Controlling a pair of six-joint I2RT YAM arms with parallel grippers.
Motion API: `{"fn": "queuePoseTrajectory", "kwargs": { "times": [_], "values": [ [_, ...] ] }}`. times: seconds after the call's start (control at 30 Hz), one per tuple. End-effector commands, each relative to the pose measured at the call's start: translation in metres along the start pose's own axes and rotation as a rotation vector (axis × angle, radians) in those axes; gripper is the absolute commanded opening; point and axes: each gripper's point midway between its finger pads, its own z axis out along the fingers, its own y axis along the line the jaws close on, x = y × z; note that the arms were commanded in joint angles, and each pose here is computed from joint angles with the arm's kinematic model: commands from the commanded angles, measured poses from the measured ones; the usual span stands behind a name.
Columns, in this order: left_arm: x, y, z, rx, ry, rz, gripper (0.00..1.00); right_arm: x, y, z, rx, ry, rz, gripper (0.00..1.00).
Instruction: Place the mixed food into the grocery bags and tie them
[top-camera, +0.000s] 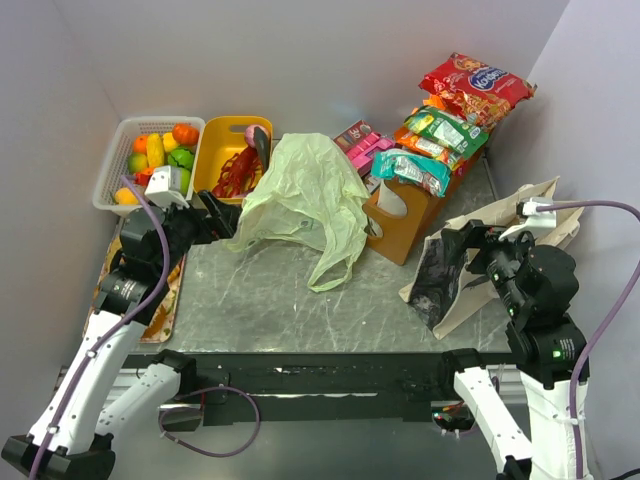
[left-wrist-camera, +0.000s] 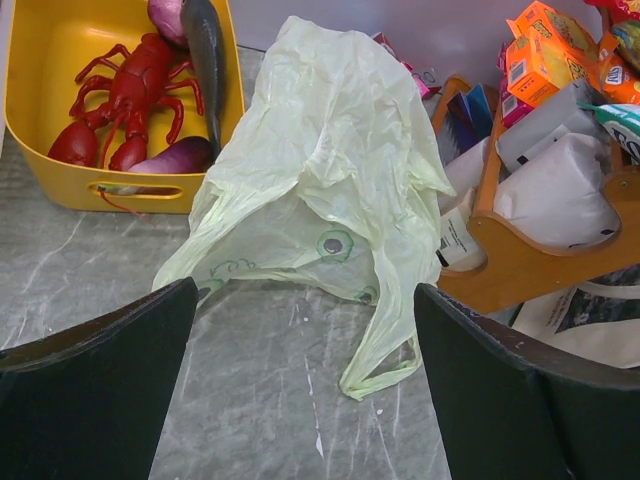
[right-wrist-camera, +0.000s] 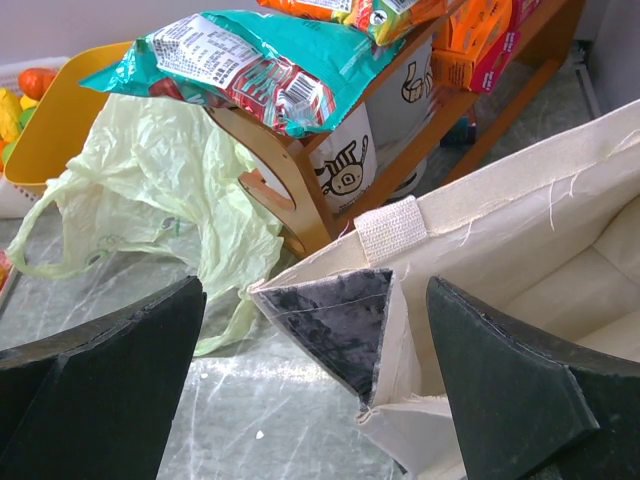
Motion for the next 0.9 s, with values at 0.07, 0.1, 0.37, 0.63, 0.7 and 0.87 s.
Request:
{"fn": "queuePoseTrajectory", "kwargs": {
  "times": [0.07,0.1,0.37,0.63,0.7,0.87],
  "values": [
    [-0.015,-0.017,-0.005,0.070,-0.007,0.051,0.96,-0.014,0.002,-0.004,0.003,-0.005,-0.022,0.99],
    [-0.016,-0.018,-0.005,0.077,-0.009,0.056,0.96,-0.013,0.003,-0.003,-0.002,-0.004,-0.024,0.99],
    [-0.014,-0.022,-0.002,0.094,0.017,0.074,0.96,-0.014,0.003,-0.004,-0.001,0.008,-0.031,0.99],
    [-0.025,-0.019,0.001,0.084,-0.032,0.090,0.96,0.010,-0.017,0.003,0.112,0.260,-0.092,0.91],
    [-0.028,-0.019,0.003,0.096,-0.030,0.104,0.96,0.021,-0.020,0.004,0.118,0.325,-0.108,0.91],
    [-0.016,-0.018,0.012,0.123,0.016,0.109,0.96,0.025,-0.022,-0.003,0.129,0.344,-0.121,0.90]
  ]
}}
